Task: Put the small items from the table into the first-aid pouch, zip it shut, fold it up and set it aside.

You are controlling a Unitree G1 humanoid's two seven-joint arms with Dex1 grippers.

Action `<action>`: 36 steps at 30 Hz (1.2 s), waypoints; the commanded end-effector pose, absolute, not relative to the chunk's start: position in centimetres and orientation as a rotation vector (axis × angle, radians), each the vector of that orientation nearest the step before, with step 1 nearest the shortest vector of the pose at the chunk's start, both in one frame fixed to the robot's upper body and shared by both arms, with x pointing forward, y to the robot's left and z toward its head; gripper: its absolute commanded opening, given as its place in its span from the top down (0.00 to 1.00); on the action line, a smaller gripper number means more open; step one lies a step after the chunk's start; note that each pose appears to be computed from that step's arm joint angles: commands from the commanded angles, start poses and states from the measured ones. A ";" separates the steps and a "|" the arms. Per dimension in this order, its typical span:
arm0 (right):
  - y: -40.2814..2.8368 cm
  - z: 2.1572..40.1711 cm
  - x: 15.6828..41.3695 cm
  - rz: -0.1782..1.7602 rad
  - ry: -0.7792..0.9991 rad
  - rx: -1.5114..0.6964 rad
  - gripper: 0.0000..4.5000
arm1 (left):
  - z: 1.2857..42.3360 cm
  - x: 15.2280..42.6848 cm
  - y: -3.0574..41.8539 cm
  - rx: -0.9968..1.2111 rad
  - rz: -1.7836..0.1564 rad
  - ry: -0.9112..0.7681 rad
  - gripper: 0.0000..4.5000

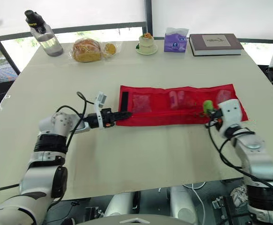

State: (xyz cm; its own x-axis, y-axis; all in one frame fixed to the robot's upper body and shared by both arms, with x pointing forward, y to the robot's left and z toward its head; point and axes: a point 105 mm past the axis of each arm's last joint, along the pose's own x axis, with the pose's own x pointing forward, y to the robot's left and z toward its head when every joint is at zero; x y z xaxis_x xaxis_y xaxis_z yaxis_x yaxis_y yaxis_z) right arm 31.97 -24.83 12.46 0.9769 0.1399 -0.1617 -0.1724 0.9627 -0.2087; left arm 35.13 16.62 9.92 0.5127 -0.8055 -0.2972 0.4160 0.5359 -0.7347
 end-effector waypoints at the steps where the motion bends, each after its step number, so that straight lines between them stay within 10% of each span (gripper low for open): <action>1: -29.2 13.9 31.3 -0.049 0.123 -0.255 0.99 | 8.5 34.5 20.7 -0.605 -0.663 0.719 1.00; 17: -32.9 12.8 31.2 -0.265 0.131 -0.329 0.99 | 7.2 31.1 23.1 -0.611 -0.615 0.782 1.00; 27: -29.5 14.9 30.2 -0.106 0.043 -0.142 0.01 | 7.8 29.6 24.1 -0.486 -0.615 0.769 1.00; 36: -26.0 13.9 26.0 0.034 0.113 0.247 0.00 | 11.4 29.9 26.5 -0.226 -0.625 0.581 0.29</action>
State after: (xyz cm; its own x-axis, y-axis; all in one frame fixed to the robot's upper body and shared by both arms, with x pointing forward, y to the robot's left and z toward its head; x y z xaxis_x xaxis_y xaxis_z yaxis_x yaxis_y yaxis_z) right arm 26.65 -26.52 12.52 0.9870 0.0316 -0.1577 -0.0006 0.9813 0.1927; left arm 30.04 24.74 10.27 0.6184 -0.6622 -0.4232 0.4544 0.7406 -0.4949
